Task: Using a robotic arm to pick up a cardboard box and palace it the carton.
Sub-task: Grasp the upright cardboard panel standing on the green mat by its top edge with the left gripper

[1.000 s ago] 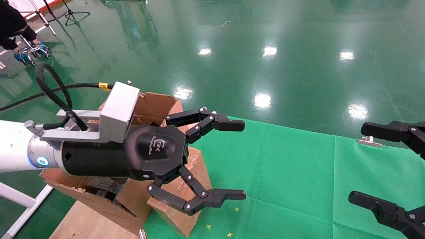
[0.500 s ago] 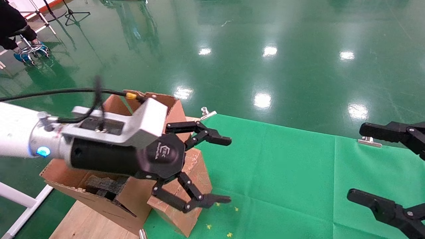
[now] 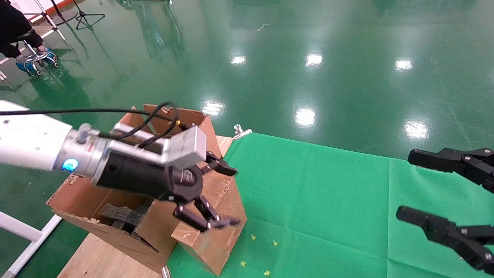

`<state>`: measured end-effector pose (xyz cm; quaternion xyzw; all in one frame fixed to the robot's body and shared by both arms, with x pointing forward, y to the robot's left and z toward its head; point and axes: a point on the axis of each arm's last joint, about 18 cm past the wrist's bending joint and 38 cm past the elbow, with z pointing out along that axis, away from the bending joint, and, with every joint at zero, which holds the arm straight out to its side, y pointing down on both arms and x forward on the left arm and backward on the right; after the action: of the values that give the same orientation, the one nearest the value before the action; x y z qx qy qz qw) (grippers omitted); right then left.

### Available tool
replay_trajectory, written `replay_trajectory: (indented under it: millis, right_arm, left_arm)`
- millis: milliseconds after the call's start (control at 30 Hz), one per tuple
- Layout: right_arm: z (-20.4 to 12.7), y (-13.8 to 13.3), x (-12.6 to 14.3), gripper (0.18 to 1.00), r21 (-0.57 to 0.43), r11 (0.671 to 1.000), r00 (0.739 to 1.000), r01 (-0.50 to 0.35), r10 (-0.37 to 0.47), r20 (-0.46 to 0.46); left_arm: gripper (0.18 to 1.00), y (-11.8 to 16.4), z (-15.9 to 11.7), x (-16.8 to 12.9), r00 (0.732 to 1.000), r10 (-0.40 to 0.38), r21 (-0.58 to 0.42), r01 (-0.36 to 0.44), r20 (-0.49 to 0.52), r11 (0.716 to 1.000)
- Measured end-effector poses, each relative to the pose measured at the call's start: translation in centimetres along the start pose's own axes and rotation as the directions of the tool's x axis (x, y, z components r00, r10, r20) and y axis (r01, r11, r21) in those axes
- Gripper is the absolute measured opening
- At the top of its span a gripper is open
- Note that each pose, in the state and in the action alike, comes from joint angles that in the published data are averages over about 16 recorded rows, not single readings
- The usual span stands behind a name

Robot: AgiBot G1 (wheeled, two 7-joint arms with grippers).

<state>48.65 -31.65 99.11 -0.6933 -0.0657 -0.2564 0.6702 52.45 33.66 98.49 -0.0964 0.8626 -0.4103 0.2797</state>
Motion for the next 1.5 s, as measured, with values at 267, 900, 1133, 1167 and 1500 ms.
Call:
replay_trajectory:
  millis: [267, 900, 1133, 1167, 1500]
  right_arm:
    - [0.0, 0.0, 0.0, 0.59, 0.0, 1.0, 1.0, 0.0, 0.0, 0.0]
    - [0.0, 0.0, 0.0, 0.248, 0.0, 1.0, 1.0, 0.0, 0.0, 0.0]
    - [0.0, 0.0, 0.0, 0.205, 0.0, 1.0, 1.0, 0.0, 0.0, 0.0]
    - [0.0, 0.0, 0.0, 0.203, 0.0, 1.0, 1.0, 0.0, 0.0, 0.0]
    - [0.0, 0.0, 0.0, 0.223, 0.0, 1.0, 1.0, 0.0, 0.0, -0.001]
  left_arm:
    - [1.001, 0.4, -0.5, -2.1, 0.972, -0.196, -0.099, 0.209, 0.128, 0.973]
    - [1.001, 3.0, 2.0, -1.6, 0.926, -0.342, -0.205, 0.37, 0.158, 0.906]
    - [1.001, 3.6, 2.7, -1.4, 0.929, -0.336, -0.237, 0.365, 0.152, 0.9]
    - [1.001, 3.6, 2.8, -1.3, 0.93, -0.335, -0.239, 0.364, 0.151, 0.9]
    - [0.995, 3.6, 2.9, -1.3, 0.931, -0.333, -0.244, 0.361, 0.151, 0.9]
